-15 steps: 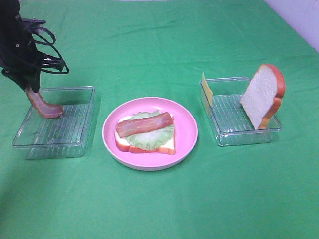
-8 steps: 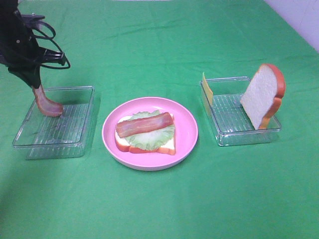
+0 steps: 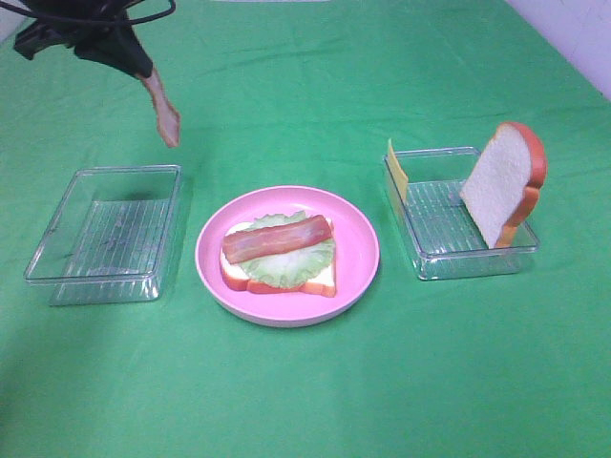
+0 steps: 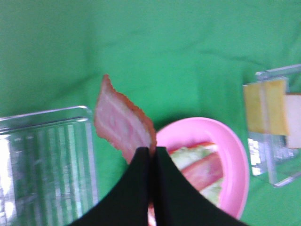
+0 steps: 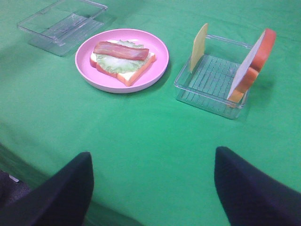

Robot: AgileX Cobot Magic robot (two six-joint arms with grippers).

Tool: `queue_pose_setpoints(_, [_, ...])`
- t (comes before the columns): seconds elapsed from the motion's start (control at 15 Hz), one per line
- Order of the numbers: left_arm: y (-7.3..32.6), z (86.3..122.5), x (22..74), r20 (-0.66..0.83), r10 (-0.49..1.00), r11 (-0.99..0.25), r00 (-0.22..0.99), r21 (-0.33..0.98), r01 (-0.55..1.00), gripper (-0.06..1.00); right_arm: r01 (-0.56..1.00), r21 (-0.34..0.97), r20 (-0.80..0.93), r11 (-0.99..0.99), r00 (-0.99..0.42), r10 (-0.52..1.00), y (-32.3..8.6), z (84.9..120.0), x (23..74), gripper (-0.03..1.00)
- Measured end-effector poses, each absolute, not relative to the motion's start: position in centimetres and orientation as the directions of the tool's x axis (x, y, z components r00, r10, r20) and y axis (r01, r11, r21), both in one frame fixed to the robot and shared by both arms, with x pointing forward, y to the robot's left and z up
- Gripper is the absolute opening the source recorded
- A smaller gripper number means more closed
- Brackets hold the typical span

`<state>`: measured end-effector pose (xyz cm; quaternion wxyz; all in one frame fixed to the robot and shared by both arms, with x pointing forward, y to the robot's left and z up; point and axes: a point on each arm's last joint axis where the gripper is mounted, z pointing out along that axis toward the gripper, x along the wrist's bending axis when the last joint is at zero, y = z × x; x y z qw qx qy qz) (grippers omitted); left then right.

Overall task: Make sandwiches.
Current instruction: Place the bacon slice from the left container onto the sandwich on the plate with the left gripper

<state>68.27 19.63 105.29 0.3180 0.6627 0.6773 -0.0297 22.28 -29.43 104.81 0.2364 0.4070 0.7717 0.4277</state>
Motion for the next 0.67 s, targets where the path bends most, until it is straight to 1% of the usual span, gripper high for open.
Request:
queue_pose_setpoints(0.07, [16.9,105.9,67.7,-0.568,0.806,0.085,0.167,0.391,0.917,0.0,0.426,0.853,-0.017,0.303,-0.557,0.83,-29.4,104.8,22.3,0.69])
queue_pose_setpoints(0.2, [13.2,105.9,66.9,-0.623,0.745,0.036,0.241,0.398,0.917,0.0,0.426,0.853,-0.017,0.303,-0.557,0.83,-29.4,104.8,22.3,0.69])
queue_pose_setpoints(0.33, [9.9,104.7,66.1,-0.638,0.719,-0.02,0.277,0.38,0.925,0.0,0.426,0.853,-0.017,0.303,-0.557,0.83,-29.4,104.8,22.3,0.69])
queue_pose_setpoints(0.47, [7.7,103.4,65.6,-0.639,0.712,-0.053,0.291,0.364,0.93,0.0,0.426,0.853,-0.017,0.303,-0.557,0.83,-29.4,104.8,22.3,0.69])
queue_pose_setpoints(0.67, [4.7,100.2,64.8,-0.627,0.716,-0.13,0.307,0.311,0.941,0.0,0.426,0.853,-0.017,0.303,-0.557,0.83,-29.4,104.8,22.3,0.69])
